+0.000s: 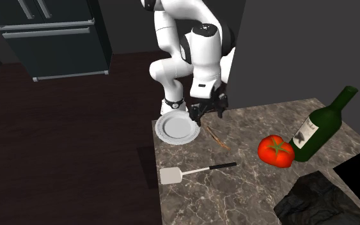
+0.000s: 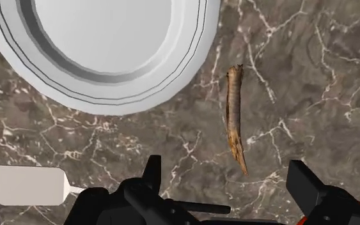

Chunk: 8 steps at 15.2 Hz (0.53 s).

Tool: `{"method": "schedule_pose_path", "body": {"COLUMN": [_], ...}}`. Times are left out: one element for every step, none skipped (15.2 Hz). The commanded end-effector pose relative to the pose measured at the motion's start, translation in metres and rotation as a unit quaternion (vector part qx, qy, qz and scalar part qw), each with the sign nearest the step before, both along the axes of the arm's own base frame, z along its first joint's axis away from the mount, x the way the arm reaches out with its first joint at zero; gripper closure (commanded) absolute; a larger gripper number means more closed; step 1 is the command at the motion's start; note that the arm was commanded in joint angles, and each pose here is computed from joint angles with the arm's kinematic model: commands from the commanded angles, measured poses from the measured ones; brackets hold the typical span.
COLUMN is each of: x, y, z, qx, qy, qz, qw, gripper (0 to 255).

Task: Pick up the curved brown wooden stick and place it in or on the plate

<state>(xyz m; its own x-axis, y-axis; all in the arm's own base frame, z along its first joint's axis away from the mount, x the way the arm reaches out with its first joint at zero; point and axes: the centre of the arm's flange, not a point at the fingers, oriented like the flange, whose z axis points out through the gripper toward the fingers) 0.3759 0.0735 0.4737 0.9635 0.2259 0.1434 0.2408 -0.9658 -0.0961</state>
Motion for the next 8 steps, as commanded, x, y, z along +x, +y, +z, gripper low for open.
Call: {"method": "schedule_pose_path", "body": {"x": [0.002, 0.004, 0.006, 0.006, 0.007, 0.007, 0.008, 0.009], "y": [0.015, 0.022, 0.028, 0.032, 0.032, 0.033, 0.034, 0.034], "z": [-0.022, -0.033, -0.045, -0.052, -0.057, -0.062, -0.068, -0.073], "qx": [-0.006, -0.008, -0.011, -0.013, -0.013, -0.013, -0.013, -0.013], "qy": [0.000, 0.000, 0.000, 0.001, 0.001, 0.001, 0.001, 0.001], "qz": [0.030, 0.045, 0.060, 0.068, 0.068, 0.068, 0.068, 0.068], "qw": [0.9995, 0.9990, 0.9982, 0.9976, 0.9976, 0.9976, 0.9976, 0.9976], "gripper": [0, 0, 0, 0, 0, 0, 0, 0]}}
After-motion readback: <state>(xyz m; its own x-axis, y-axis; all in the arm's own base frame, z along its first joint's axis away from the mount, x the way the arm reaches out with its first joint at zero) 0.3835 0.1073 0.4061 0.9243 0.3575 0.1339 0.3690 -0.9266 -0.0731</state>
